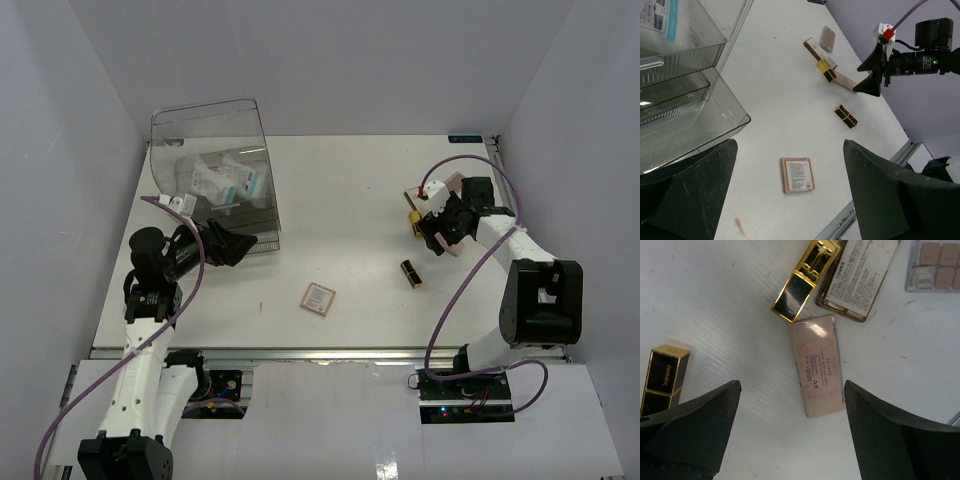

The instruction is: Organize the makeup

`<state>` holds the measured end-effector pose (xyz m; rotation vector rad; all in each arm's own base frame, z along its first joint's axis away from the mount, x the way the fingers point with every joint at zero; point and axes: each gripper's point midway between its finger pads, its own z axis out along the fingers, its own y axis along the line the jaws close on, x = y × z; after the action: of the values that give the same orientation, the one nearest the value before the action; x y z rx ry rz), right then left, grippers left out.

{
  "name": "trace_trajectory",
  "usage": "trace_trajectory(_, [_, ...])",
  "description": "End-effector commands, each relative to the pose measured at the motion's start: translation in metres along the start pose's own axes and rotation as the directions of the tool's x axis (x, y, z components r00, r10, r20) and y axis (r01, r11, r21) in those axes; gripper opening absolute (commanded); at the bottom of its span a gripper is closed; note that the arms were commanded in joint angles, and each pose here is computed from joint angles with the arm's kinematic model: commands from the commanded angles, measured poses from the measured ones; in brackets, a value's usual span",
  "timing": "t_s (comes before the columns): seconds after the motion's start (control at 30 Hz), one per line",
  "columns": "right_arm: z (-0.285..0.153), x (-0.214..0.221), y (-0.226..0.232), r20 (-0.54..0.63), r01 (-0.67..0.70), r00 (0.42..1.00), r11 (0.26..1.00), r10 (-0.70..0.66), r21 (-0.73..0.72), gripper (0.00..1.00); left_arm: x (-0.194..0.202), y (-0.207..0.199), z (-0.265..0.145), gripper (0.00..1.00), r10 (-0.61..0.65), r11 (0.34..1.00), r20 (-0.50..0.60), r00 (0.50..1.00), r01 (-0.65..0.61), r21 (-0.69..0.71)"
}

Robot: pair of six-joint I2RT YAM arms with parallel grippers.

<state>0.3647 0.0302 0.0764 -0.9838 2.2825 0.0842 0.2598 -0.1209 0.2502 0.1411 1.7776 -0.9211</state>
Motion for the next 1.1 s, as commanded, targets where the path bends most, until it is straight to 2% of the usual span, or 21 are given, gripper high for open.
trace_trajectory(0.0, [0.007,0.009,0.000,-0.067,0.204,0.974,0.970,-0.214,-0.131,0.90,-0.006,0.001,-0.004,0.98,0.053,0.998,0.022,0.998,-0.053,-0.028])
trace_trajectory(0.27, [0.030,0.019,-0.023,-0.156,0.140,0.974,0.979,-0.164,-0.150,0.90,-0.010,0.002,-0.007,0.98,0.075,0.996,0.041,0.996,-0.073,-0.051])
trace_trajectory(0.6, [0.030,0.020,-0.030,-0.149,0.136,0.976,0.978,-0.160,-0.157,0.90,-0.011,0.004,-0.007,0.98,0.076,0.996,0.044,0.996,-0.073,-0.059])
trace_trajectory(0.93, [0.047,0.030,-0.032,-0.160,0.098,0.977,0.963,-0.141,-0.252,0.91,-0.012,0.004,-0.008,0.98,0.078,0.995,0.046,0.996,-0.075,-0.061])
trace_trajectory(1.07, [0.050,0.035,-0.029,-0.169,0.090,0.975,0.956,-0.142,-0.279,0.94,-0.011,0.005,-0.008,0.98,0.075,0.995,0.044,0.996,-0.072,-0.064])
